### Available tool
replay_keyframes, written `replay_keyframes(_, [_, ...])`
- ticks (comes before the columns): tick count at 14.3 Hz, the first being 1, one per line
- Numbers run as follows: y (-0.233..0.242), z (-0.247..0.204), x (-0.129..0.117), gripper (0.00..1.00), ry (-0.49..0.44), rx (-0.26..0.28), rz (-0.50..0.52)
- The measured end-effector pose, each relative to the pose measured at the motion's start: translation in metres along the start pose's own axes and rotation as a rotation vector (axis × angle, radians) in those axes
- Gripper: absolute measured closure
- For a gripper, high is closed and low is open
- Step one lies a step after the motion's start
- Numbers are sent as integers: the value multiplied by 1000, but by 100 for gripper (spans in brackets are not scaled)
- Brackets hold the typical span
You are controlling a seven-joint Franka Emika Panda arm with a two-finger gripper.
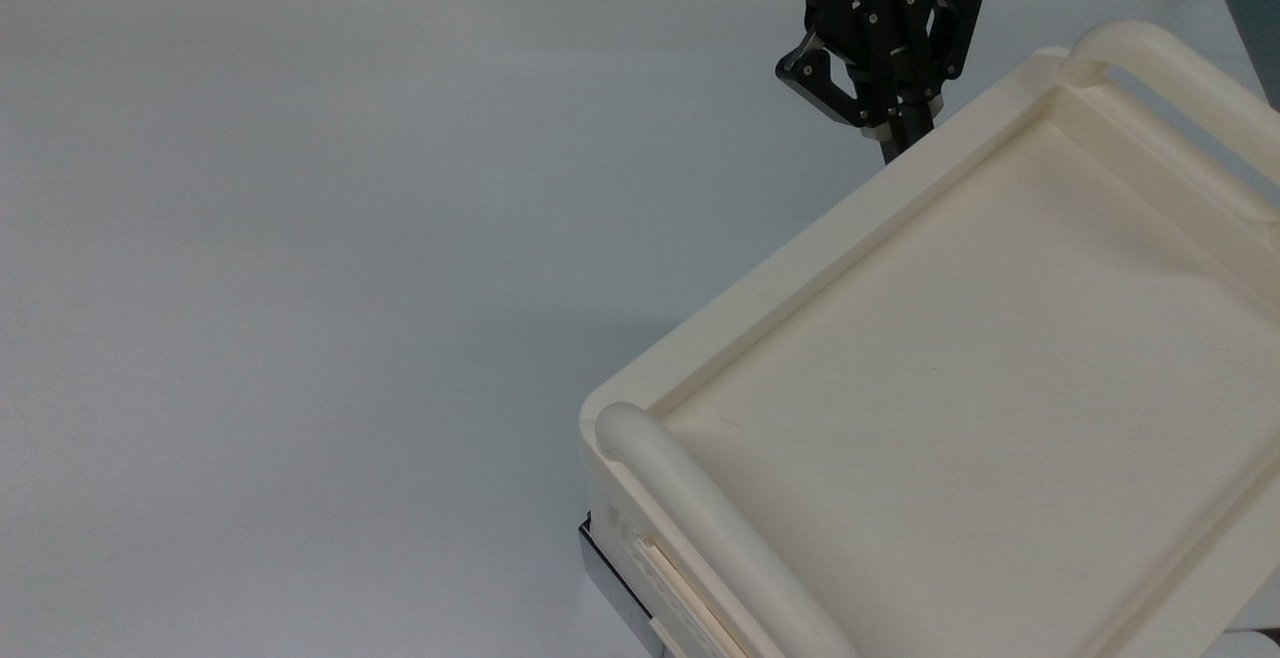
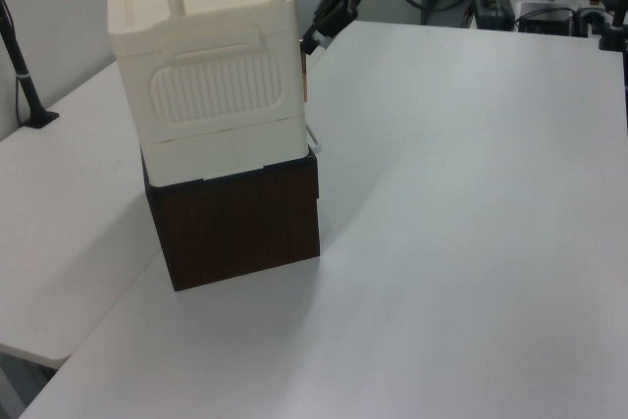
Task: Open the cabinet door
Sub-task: 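Hook the gripper fingers behind the door edge and pull it outward, then swing the door open on its hinge by sweeping the gripper sideways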
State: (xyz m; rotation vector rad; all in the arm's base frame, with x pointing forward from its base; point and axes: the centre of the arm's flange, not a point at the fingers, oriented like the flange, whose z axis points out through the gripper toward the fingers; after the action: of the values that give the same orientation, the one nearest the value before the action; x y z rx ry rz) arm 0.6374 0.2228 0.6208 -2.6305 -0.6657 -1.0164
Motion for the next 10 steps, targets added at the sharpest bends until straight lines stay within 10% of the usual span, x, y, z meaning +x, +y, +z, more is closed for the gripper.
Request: replay_keyframes(10, [11, -18, -8, 85, -92, 3, 14])
